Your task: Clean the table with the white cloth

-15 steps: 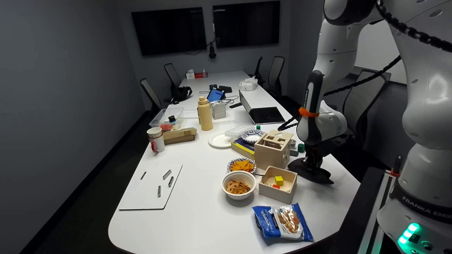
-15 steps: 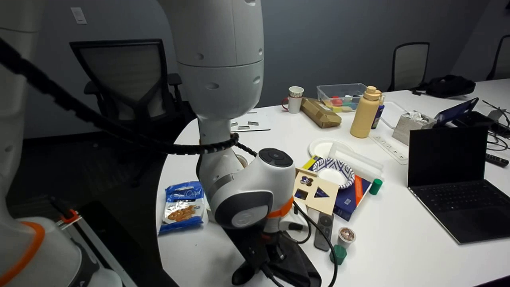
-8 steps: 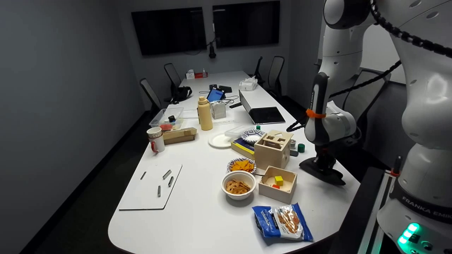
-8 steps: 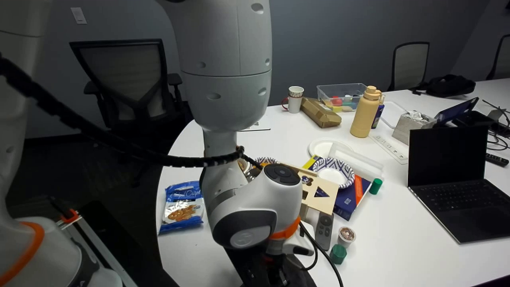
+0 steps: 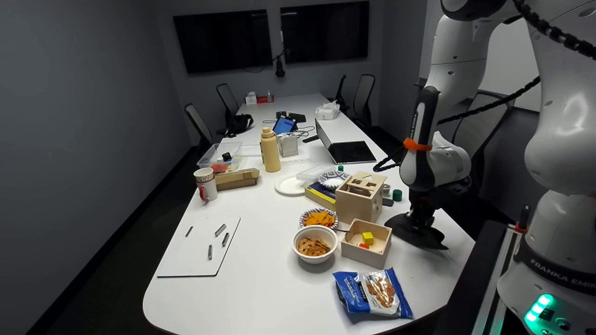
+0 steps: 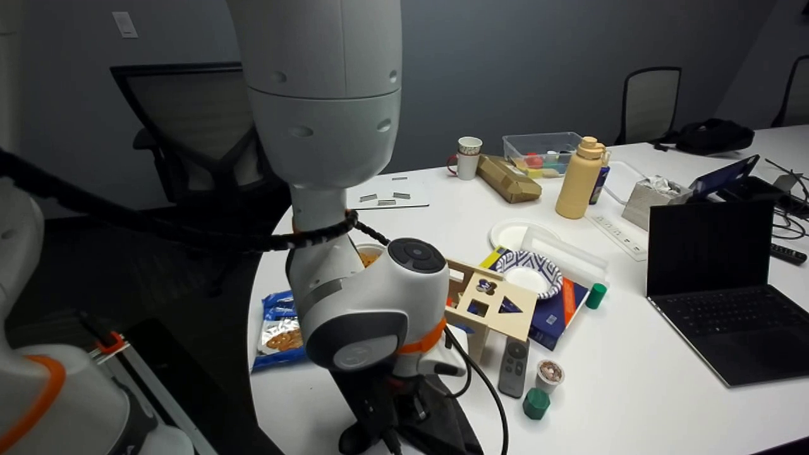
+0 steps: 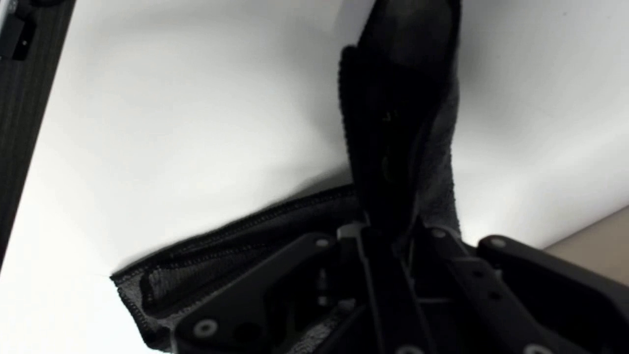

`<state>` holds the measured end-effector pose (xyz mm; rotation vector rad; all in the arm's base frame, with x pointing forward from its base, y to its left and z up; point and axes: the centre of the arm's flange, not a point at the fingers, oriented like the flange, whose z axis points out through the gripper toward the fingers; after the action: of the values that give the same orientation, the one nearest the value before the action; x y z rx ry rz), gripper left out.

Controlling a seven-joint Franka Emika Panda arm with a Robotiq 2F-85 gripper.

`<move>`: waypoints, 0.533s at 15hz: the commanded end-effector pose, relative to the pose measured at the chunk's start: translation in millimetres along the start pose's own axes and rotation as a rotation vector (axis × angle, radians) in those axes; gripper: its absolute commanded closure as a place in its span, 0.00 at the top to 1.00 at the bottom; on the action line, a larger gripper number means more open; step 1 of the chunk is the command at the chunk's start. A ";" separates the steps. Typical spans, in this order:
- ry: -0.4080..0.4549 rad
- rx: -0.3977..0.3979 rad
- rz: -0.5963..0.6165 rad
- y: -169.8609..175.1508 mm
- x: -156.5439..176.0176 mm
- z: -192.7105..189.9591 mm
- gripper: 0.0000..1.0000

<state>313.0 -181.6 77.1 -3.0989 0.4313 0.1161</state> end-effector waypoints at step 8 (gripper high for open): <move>0.125 0.042 0.031 8.3 4.4 -44.9 0.03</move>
<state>324.6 -192.8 98.9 -3.0868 0.4886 -0.0425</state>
